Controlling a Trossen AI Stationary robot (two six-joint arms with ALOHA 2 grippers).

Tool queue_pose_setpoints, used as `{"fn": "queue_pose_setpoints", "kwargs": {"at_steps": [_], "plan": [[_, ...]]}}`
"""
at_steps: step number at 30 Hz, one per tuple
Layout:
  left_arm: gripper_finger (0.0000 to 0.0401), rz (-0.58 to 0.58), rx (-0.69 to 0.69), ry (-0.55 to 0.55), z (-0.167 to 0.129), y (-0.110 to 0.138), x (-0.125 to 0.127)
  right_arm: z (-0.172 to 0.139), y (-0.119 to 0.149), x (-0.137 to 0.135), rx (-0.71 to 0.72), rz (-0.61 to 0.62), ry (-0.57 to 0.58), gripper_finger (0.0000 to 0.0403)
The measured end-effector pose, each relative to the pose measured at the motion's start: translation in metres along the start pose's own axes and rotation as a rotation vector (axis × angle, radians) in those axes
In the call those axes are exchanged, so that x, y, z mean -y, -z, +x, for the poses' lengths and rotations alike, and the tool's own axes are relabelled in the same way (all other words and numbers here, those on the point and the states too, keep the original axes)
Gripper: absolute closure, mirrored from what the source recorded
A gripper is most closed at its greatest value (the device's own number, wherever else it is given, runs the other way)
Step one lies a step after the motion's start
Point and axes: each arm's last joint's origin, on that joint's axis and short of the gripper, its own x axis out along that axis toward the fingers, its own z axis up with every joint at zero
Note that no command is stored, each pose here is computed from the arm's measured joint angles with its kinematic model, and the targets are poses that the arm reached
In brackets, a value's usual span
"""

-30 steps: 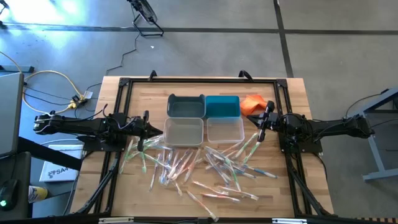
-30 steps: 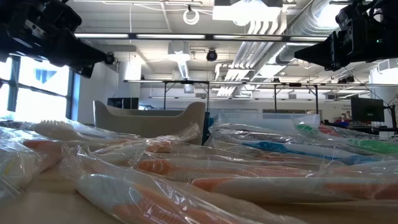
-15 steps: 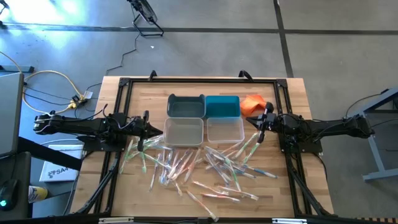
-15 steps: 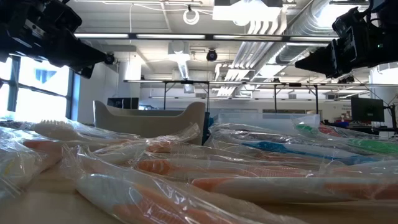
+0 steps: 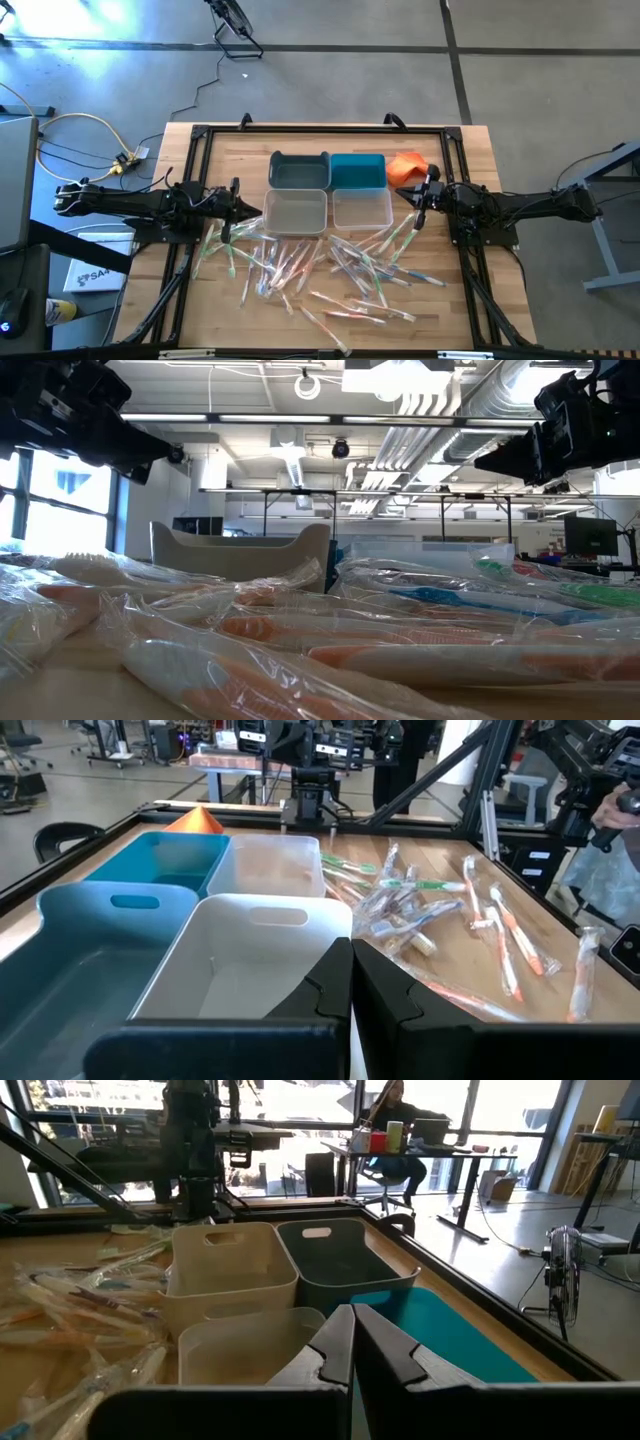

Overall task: Pick & Place Toothbrushes
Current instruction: Put the green toothbrush into the blue bin

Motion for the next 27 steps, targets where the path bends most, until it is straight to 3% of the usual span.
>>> {"fn": "queue_pose_setpoints", "kwargs": {"at_steps": [15, 27], "plan": [[0.0401, -0.058, 0.036, -0.205, -0.001, -0.002, -0.006, 0.000, 0.000, 0.000, -0.001, 0.000, -0.003, 0.0400], [0.0401, -0.105, 0.073, -0.491, -0.004, -0.003, -0.014, 0.000, 0.000, 0.001, -0.001, -0.001, 0.027, 0.0400]]}}
